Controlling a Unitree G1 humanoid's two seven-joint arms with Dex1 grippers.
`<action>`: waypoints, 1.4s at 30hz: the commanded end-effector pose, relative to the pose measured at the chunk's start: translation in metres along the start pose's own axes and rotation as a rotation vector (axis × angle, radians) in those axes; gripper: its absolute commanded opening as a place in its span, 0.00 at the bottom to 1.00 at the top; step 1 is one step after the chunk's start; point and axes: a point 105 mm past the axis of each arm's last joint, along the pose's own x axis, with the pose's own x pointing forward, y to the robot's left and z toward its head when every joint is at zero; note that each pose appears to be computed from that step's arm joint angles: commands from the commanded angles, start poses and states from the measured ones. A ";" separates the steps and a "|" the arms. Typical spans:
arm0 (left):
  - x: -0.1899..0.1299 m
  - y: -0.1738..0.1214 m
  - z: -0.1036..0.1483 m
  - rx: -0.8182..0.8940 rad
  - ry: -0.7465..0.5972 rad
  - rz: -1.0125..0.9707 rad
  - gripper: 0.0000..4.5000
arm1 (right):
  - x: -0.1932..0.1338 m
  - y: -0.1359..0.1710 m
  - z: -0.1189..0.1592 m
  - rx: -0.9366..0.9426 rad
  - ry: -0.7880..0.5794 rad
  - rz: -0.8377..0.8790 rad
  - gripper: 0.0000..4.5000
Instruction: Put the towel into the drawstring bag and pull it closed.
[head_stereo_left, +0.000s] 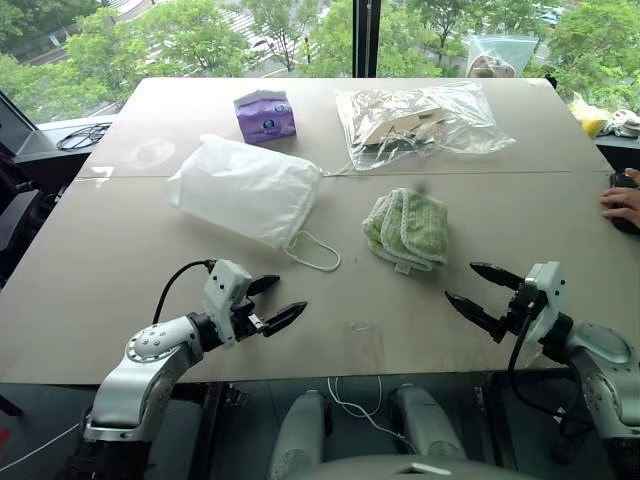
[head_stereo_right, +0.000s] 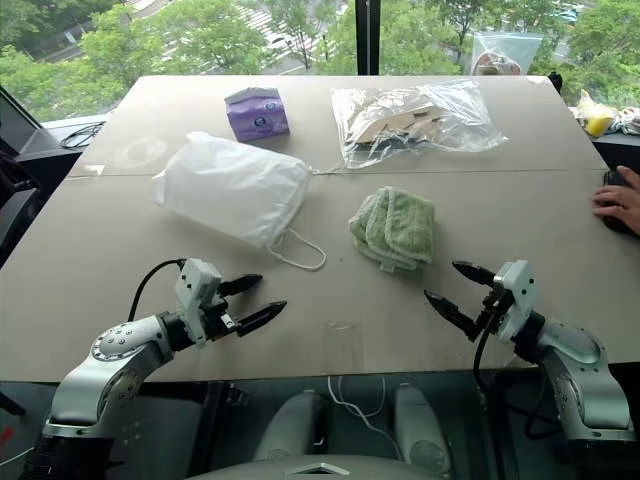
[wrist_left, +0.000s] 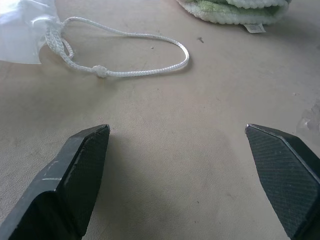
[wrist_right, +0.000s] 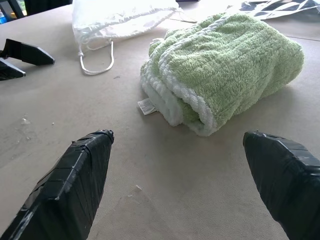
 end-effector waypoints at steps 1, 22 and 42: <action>-0.003 0.002 -0.005 -0.008 0.010 0.027 0.99 | 0.002 0.000 0.009 -0.045 -0.022 0.018 0.99; 0.002 -0.003 0.028 0.013 -0.127 0.004 0.99 | 0.002 -0.009 0.027 -0.077 -0.044 0.072 0.99; 0.063 0.021 0.097 0.202 -0.250 0.637 0.99 | 0.032 0.013 0.102 -0.182 -0.195 0.281 0.99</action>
